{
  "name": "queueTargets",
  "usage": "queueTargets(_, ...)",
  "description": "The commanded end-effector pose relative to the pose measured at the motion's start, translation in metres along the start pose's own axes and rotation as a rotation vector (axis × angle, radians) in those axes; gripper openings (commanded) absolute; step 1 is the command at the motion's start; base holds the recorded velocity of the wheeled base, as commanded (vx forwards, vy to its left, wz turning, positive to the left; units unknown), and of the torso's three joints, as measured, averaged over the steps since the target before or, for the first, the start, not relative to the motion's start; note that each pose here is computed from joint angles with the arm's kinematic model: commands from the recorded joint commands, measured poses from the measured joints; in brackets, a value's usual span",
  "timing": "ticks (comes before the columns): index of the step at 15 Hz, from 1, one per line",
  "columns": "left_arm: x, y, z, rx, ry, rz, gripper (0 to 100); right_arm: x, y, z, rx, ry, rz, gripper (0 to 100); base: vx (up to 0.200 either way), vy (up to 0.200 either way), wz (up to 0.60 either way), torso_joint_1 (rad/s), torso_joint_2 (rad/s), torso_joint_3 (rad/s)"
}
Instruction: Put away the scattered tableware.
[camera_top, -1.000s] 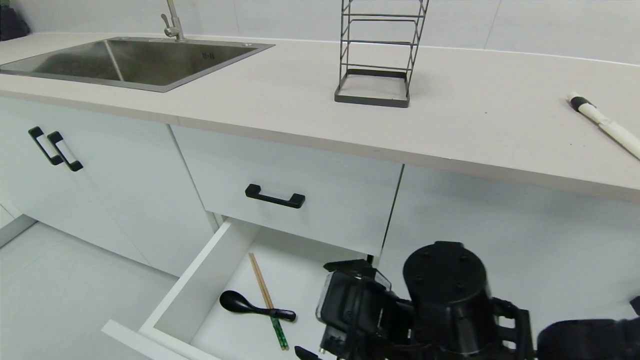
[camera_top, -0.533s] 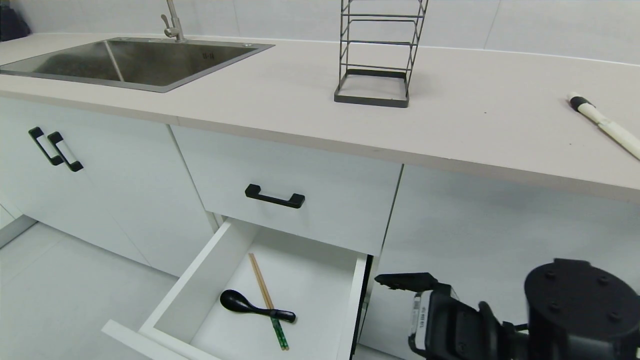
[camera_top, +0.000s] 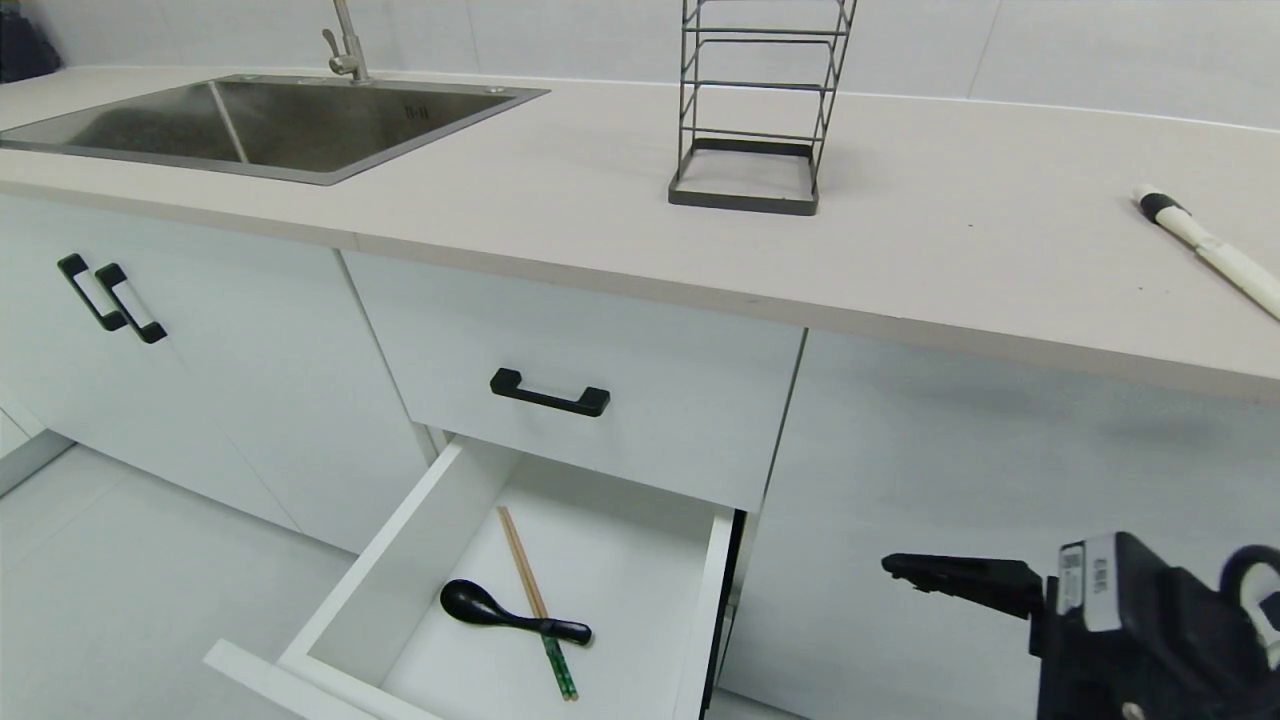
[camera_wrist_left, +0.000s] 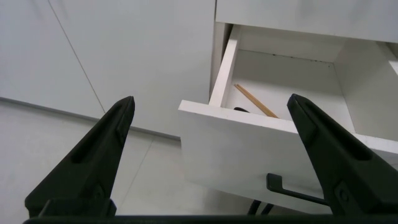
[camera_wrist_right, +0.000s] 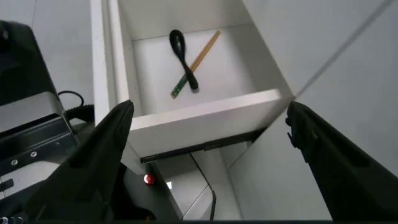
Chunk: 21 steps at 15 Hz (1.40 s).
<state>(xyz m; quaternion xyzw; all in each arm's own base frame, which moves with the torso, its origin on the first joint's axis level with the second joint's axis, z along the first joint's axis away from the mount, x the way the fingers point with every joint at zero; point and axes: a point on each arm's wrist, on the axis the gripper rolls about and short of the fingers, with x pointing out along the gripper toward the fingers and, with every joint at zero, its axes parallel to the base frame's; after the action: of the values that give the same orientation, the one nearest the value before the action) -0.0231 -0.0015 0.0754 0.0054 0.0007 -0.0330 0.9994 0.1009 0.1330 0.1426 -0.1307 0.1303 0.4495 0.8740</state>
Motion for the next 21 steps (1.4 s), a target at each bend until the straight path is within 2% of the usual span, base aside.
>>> queueTargets(1,0.000,0.000,0.000,0.000,0.001,0.000,100,-0.031,-0.005,-0.017,0.049,-0.016,-0.053,100,0.000,0.000,0.00,0.000,0.00,0.000)
queueTargets(5,0.000,0.000,0.000,0.000,0.001,0.000,100,-0.071,-0.005,-0.043,0.076,-0.050,-0.124,100,0.000,0.000,0.00,0.000,0.00,0.000)
queueTargets(8,0.000,0.000,0.000,0.000,0.001,0.000,100,-0.111,0.002,-0.077,0.120,-0.102,-0.223,100,0.000,0.000,0.00,0.000,0.00,0.000)
queueTargets(9,0.000,0.000,0.000,0.000,0.001,0.000,100,-0.114,0.003,-0.079,0.127,-0.105,-0.231,100,0.000,0.000,0.00,0.000,0.00,0.000)
queueTargets(10,0.000,0.000,0.000,0.000,0.001,0.000,100,-0.124,0.005,-0.087,0.178,-0.137,-0.321,100,0.000,0.000,0.00,0.000,0.00,0.000)
queueTargets(13,0.000,0.000,0.000,0.000,0.001,0.000,100,-0.137,0.006,-0.091,0.280,-0.223,-0.694,100,0.000,0.000,0.00,0.000,0.00,0.000)
queueTargets(18,0.000,0.000,0.000,0.006,0.001,-0.002,100,-0.149,0.028,-0.105,0.258,-0.393,-0.797,100,0.000,0.000,0.00,0.000,0.00,0.000)
queueTargets(19,0.000,0.000,0.000,0.015,0.000,0.000,100,-0.149,0.028,-0.104,0.262,-0.398,-0.798,100,0.000,0.000,0.00,0.000,0.00,0.000)
queueTargets(20,0.000,0.000,0.001,0.042,-0.009,0.005,100,-0.149,0.027,-0.104,0.265,-0.392,-0.794,100,0.000,0.000,0.00,0.000,0.00,0.000)
queueTargets(21,0.000,0.000,0.003,0.049,-0.028,0.006,100,-0.148,0.028,-0.106,0.268,-0.375,-0.779,100,0.000,0.000,0.00,0.000,0.00,0.000)
